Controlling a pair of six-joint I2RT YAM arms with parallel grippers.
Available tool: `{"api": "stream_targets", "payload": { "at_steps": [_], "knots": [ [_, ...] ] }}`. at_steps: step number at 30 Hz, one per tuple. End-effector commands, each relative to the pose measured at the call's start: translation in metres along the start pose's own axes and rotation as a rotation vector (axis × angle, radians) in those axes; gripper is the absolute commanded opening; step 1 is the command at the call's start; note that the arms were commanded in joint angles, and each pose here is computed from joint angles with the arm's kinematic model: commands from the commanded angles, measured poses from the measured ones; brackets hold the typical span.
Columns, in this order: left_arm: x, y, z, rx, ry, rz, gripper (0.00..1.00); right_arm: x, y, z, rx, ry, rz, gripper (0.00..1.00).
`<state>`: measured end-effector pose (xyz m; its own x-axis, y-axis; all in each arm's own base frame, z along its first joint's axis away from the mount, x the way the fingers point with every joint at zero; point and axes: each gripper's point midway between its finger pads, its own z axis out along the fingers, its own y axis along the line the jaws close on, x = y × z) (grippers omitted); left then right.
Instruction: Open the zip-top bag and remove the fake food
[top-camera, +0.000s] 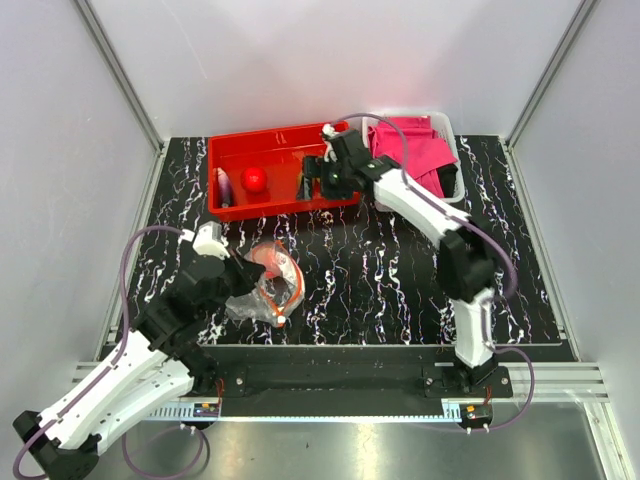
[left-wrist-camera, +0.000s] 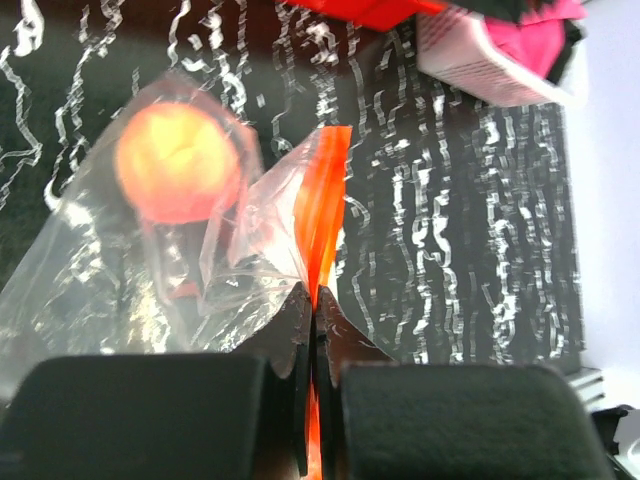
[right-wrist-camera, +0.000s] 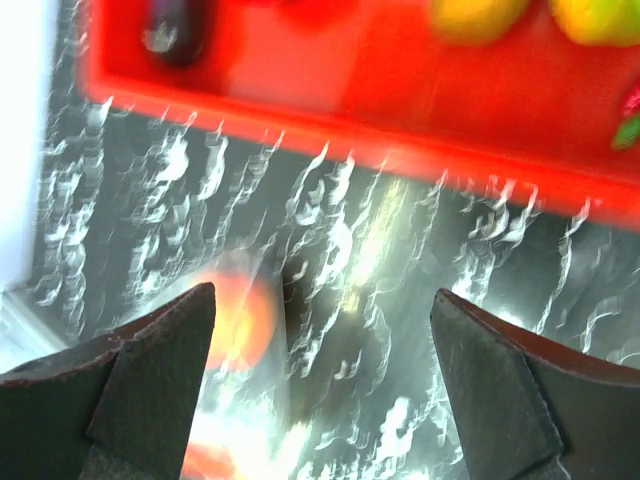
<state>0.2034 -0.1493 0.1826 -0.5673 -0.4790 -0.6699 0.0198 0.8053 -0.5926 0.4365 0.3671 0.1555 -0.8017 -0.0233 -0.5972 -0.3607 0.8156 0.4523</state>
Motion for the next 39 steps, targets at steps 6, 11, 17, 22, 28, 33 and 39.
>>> {"api": "stream_targets", "payload": {
  "at_steps": [6, 11, 17, 22, 28, 33, 39],
  "knots": [
    [-0.026, -0.046, -0.005, 0.137, -0.034, -0.005, 0.00, 0.068, 0.085, -0.125, -0.292, -0.057, -0.052, 0.82],
    [-0.024, -0.052, -0.001, 0.159, -0.023, -0.009, 0.00, 0.111, 0.123, -0.148, -0.412, -0.073, -0.112, 0.69],
    [-0.027, -0.066, -0.003, 0.218, -0.020, -0.023, 0.00, 0.136, 0.130, -0.123, -0.476, -0.028, -0.054, 0.44],
    [-0.027, -0.072, -0.006, 0.240, -0.010, -0.032, 0.00, 0.141, 0.144, -0.103, -0.540, 0.004, -0.044, 0.39],
    [-0.016, -0.075, 0.011, 0.268, -0.002, -0.097, 0.00, 0.155, 0.151, -0.080, -0.592, 0.052, -0.017, 0.38],
    [-0.014, -0.077, 0.013, 0.269, 0.004, -0.130, 0.00, 0.164, 0.149, -0.050, -0.581, 0.103, -0.024, 0.38],
    [0.009, -0.088, 0.019, 0.320, 0.126, -0.146, 0.00, 0.152, 0.140, -0.011, -0.484, 0.062, -0.010, 0.45]
  ]
}}
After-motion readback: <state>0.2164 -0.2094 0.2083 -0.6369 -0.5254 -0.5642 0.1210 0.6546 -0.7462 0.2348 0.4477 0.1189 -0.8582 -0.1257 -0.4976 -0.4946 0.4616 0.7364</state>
